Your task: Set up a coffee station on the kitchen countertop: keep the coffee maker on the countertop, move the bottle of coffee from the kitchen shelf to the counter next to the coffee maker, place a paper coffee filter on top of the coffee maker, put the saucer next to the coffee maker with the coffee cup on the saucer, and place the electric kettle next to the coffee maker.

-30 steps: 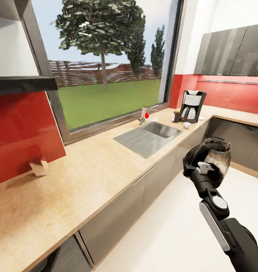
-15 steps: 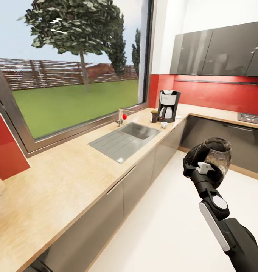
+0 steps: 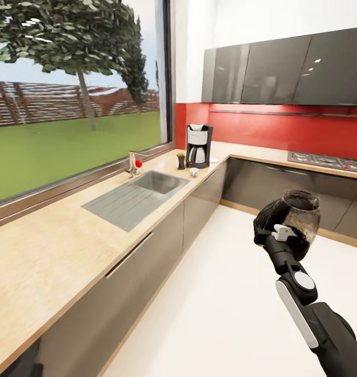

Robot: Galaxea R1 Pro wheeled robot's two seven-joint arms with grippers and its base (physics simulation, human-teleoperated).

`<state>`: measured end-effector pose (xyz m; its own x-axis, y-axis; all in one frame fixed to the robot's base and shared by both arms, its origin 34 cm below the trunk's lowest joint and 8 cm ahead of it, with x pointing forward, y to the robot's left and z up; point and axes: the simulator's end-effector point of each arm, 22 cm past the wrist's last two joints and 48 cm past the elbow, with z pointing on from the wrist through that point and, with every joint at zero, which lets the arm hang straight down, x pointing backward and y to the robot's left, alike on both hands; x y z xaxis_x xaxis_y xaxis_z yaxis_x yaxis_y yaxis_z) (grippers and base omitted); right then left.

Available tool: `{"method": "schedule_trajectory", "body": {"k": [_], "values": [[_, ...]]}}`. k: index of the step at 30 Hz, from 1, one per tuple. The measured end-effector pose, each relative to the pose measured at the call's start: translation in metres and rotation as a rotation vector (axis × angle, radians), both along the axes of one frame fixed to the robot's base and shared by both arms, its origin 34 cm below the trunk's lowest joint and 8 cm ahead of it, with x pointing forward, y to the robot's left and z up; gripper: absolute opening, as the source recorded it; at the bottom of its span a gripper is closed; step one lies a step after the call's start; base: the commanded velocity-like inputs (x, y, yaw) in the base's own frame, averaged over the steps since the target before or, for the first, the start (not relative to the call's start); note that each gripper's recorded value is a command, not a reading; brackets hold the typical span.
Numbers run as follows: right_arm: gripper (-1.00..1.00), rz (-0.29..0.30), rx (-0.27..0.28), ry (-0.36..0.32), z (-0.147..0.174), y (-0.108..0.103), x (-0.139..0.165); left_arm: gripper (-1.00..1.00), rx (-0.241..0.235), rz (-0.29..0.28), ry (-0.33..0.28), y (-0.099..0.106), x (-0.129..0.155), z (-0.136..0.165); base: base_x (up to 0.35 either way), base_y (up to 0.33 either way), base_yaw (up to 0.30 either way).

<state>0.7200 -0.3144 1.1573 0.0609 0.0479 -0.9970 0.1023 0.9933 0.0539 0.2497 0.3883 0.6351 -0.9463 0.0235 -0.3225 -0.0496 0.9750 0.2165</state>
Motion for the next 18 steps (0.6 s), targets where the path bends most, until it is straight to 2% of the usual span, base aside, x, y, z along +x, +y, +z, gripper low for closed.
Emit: {"method": "schedule_trajectory", "body": {"k": [6, 18], "values": [[-1.0, 0.0, 0.0, 0.001, -0.0003, 0.0001, -0.0002, 1.0, 0.0, 0.001, -0.001, 0.0001, 0.0005, 0.0002, 0.124, -0.259, -0.264], [-1.0, -0.002, -0.002, 0.003, -0.0014, -0.0005, -0.0002, 1.0, -0.012, -0.008, 0.02, -0.0063, -0.0058, -0.0024, 0.233, -0.195, -0.254]]}}
